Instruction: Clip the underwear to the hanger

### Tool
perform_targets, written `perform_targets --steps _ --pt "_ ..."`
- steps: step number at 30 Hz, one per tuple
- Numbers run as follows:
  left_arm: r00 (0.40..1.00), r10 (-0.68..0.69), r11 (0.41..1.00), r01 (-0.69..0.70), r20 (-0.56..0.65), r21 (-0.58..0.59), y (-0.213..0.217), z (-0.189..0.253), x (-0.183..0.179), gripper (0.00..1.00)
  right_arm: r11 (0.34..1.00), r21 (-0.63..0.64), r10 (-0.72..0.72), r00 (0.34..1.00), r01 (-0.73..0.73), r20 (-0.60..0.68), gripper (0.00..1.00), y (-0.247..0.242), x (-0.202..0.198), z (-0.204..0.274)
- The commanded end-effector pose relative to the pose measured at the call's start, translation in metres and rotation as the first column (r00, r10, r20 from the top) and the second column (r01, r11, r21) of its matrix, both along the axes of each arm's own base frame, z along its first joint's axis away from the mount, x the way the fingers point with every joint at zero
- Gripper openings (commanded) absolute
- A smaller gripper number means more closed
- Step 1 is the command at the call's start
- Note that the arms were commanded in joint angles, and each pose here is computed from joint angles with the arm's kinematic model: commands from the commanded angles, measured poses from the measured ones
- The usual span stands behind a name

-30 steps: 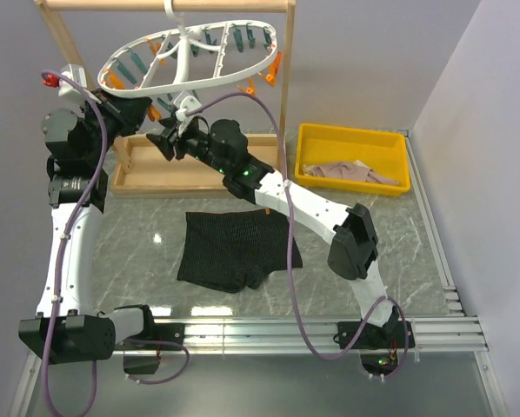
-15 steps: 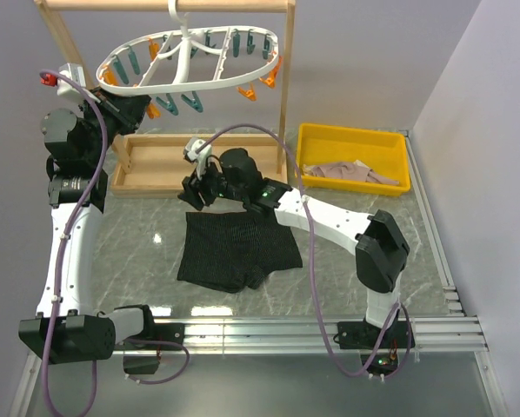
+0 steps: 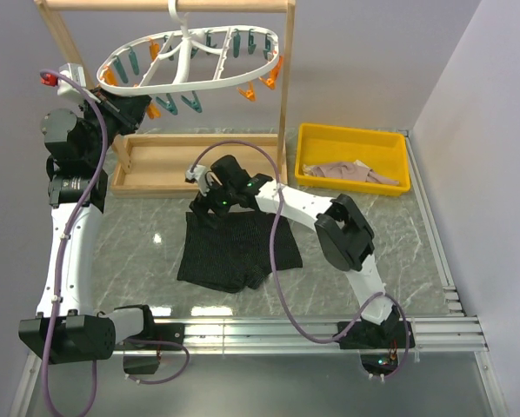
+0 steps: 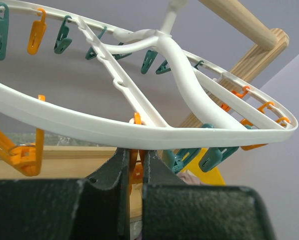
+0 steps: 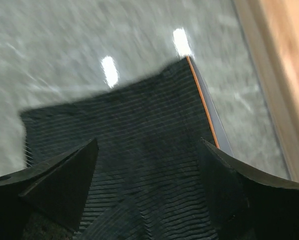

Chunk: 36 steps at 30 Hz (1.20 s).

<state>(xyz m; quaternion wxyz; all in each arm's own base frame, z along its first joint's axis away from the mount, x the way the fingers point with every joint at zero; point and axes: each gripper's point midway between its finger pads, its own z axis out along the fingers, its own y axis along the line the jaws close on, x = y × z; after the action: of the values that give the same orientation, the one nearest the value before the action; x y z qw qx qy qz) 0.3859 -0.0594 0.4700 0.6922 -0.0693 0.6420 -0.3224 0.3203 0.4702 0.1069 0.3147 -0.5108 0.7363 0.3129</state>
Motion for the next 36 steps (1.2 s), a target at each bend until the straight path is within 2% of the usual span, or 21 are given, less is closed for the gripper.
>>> perform_targets --steps 1,11,19,24,27,34,35,36 --pt "0.997 -0.03 1.0 0.029 0.076 0.009 -0.005 0.025 -0.01 0.01 0.999 0.003 0.052 0.998 -0.052 0.024 0.88 0.001 0.01 0.006" --pt "0.997 -0.044 0.999 0.044 0.061 0.006 -0.008 0.018 -0.013 0.0 0.997 -0.078 0.026 0.997 -0.02 0.066 0.89 0.008 0.043 -0.033" --pt "0.997 -0.052 0.999 0.051 0.063 0.007 -0.009 0.018 -0.011 0.0 0.988 -0.153 -0.01 1.0 0.014 0.029 0.89 0.003 0.045 -0.061" --pt "0.997 -0.054 0.999 0.054 0.062 0.005 -0.009 0.019 -0.01 0.0 0.979 -0.193 -0.059 0.997 0.068 0.054 0.87 0.0 0.055 -0.066" --pt "0.997 -0.056 0.998 0.056 0.061 0.007 -0.009 0.019 -0.009 0.0 0.968 -0.241 -0.059 0.996 0.073 0.066 0.88 0.001 0.054 -0.075" --pt "0.996 -0.059 0.998 0.059 0.064 0.008 -0.01 0.018 -0.01 0.0 0.962 -0.263 -0.047 0.995 0.067 0.083 0.86 0.006 0.055 -0.074" --pt "0.996 -0.058 0.998 0.057 0.066 0.009 -0.009 0.019 -0.01 0.01 0.962 -0.266 -0.044 0.996 0.064 0.079 0.87 0.006 0.053 -0.076" --pt "0.996 -0.059 0.998 0.058 0.063 0.011 -0.009 0.018 -0.01 0.0 0.962 -0.267 -0.034 0.997 0.052 0.072 0.96 0.005 0.05 -0.074"
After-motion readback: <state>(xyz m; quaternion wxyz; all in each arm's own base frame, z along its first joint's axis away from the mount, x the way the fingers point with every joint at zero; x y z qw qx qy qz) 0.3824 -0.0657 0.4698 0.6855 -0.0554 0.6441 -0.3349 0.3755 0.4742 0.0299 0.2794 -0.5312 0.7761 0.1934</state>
